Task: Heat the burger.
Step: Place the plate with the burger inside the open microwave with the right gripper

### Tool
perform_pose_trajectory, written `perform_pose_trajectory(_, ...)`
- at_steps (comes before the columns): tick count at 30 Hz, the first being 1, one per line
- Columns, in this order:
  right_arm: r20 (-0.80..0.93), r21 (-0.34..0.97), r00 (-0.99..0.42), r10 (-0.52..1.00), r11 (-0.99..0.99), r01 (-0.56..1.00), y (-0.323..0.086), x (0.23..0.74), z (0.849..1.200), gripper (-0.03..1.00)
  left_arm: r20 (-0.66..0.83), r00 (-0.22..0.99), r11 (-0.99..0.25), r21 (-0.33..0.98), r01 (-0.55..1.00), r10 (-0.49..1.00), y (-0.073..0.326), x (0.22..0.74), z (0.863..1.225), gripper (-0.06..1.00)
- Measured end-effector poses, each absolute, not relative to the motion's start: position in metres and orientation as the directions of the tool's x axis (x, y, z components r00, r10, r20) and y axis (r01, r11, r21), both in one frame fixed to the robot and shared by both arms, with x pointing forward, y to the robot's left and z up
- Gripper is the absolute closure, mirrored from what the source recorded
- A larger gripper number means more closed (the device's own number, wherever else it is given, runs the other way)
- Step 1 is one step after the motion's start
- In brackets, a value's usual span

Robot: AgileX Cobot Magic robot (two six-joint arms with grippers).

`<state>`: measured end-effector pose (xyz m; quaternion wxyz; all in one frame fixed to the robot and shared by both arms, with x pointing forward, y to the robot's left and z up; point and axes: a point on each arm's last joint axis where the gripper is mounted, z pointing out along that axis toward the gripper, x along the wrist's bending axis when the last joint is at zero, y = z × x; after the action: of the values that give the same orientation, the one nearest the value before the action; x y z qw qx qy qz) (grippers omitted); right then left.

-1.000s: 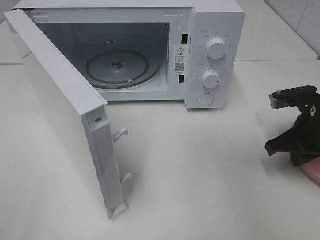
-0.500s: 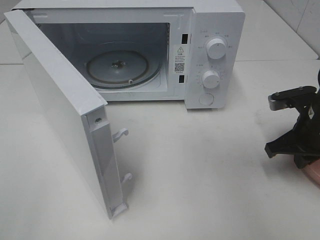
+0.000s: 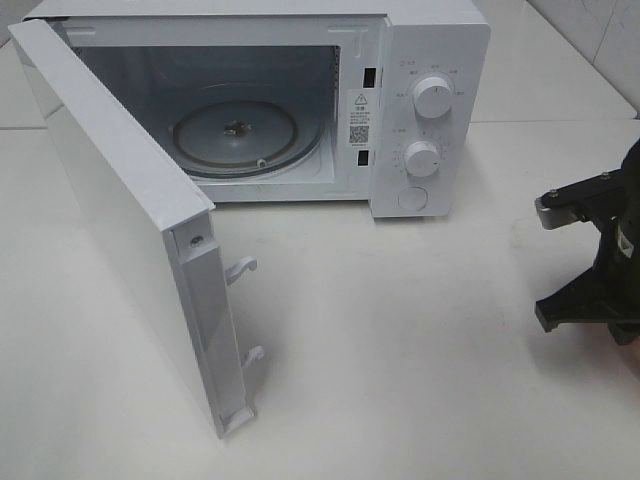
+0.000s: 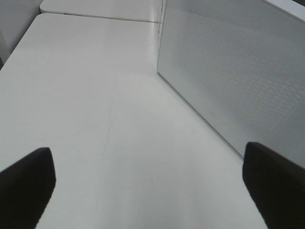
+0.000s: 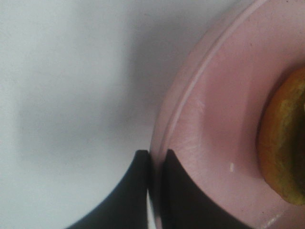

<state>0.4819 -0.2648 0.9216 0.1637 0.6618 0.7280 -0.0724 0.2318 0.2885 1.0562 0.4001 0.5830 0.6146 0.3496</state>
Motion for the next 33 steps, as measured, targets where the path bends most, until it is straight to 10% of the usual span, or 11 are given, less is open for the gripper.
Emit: perform_pose_trajectory(33,-0.460,0.101,-0.253,0.851,0.333,0.937,-0.231,0.408,0.964,0.94,-0.084,0.000,0.076,0.896,0.437,0.996,0.289,0.232,1.056,-0.05)
